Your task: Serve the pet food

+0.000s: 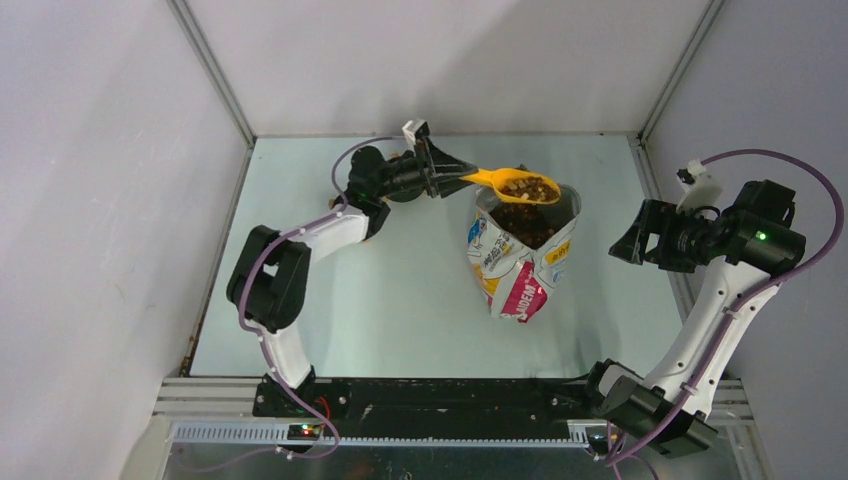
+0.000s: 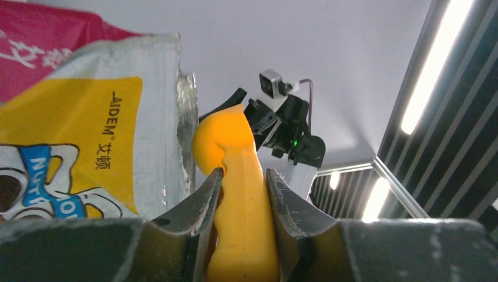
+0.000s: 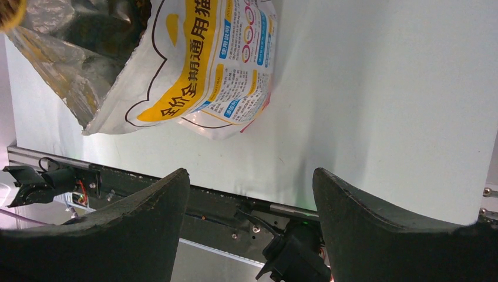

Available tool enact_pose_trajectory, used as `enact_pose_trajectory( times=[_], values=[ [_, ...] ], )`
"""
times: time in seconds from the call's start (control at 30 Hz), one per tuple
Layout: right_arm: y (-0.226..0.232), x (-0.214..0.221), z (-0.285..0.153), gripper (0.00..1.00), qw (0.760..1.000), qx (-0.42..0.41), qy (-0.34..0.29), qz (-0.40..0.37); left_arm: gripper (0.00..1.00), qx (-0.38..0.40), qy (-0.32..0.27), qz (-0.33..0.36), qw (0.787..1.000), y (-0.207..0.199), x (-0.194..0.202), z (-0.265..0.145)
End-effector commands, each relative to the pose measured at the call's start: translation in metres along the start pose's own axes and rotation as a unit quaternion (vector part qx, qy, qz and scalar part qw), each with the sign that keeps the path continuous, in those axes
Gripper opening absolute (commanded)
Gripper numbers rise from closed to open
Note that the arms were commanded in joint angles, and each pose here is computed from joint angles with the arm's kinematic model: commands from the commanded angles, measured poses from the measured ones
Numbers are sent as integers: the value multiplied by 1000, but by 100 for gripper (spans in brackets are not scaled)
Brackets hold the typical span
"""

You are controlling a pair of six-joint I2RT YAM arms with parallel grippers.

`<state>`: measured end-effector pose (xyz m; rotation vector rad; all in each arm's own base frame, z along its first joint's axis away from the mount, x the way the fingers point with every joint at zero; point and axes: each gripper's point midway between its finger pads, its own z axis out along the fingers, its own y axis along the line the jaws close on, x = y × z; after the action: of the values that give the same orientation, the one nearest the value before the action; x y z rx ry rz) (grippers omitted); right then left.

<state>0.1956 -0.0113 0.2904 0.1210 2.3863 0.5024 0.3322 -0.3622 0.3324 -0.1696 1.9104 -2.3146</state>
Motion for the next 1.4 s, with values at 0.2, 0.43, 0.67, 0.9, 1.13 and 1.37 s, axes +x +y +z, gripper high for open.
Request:
enact_pose_trajectory(
  times=[0.2,0.43,0.67,0.9,1.13,1.37],
  values=[
    [4,-8,-2,79,1000,-12,-15,-8,0,28,-69,126,989,-75,-42,-58],
    [13,-14,-10,80,999,-16,-29,-17,0,20,-148,143,978,-80,-78,-112],
    [17,-14,-14,80,999,-17,-34,-25,0,10,-249,158,956,-78,-116,-184],
    [18,-17,-14,80,999,-23,-36,-25,0,-14,-336,163,927,-55,-140,-253],
    [19,-14,-13,80,999,-25,-34,-26,0,-46,-377,164,911,-28,-142,-298],
    [19,-12,-13,80,999,-25,-34,-32,0,-93,-422,162,887,4,-138,-343]
  ],
)
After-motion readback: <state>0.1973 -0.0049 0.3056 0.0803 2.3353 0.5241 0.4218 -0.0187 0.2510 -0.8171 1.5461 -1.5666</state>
